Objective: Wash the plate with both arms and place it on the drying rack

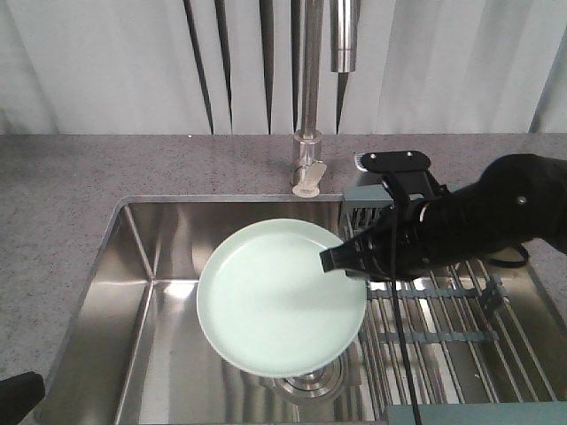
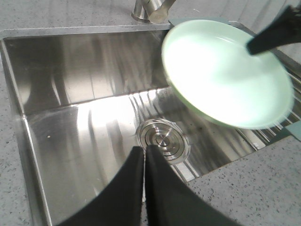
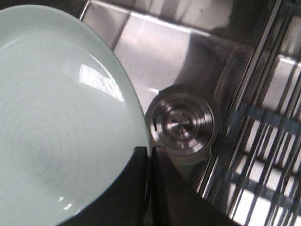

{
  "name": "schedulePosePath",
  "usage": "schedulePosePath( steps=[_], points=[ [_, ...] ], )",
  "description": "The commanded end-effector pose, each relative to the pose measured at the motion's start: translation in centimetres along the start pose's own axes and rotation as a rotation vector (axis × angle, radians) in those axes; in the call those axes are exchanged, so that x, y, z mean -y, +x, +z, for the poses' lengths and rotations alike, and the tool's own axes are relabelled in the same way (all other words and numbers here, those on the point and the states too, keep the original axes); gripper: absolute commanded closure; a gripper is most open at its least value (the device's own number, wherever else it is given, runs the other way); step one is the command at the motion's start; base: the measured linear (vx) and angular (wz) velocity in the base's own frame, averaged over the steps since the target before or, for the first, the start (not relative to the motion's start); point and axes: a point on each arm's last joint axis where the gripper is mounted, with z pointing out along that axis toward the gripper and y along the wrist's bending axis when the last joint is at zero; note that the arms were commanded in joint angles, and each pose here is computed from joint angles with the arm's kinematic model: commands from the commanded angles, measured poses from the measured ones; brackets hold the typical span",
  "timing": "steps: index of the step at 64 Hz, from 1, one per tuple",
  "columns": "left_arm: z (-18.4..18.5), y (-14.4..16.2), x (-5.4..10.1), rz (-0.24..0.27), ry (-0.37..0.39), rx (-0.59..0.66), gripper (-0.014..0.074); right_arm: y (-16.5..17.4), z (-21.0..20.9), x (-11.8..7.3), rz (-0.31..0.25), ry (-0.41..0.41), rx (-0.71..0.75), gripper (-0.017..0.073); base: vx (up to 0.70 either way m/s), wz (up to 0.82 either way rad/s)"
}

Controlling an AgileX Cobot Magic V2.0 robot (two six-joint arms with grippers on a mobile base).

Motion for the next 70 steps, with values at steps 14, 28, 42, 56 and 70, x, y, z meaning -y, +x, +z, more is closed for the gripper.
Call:
schedulePosePath(
  steps=[14, 28, 42, 56, 70],
  points=[
    [-0.2, -1.2, 0.1, -0.025, -0.003, 0.068, 0.0599, -4.2, -2.7, 6.1, 0.039, 0.173, 0.115, 0.0561, 0.0, 0.0],
    [-0.2, -1.2, 0.1, -0.025, -0.003, 0.068, 0.0599, -1.2, -6.6, 6.8, 0.038, 0.212, 0.006, 0.0561, 0.0, 0.0],
    [-0.2, -1.2, 0.2, -0.024, 0.0, 0.064, 0.0599, 3.8, -6.2, 2.3, 0.066, 0.039, 0.022, 0.0561, 0.0, 0.0],
    [-0.2, -1.2, 0.2, -0.024, 0.0, 0.064, 0.0599, 1.6, -1.9, -1.6, 0.063, -0.048, 0.109, 0.0561, 0.0, 0.0],
    [-0.2, -1.2, 0.2, -0.024, 0.0, 0.064, 0.0599, -4.0, -0.1, 0.8, 0.102, 0.005, 0.165, 0.0561, 0.0, 0.0]
  ],
)
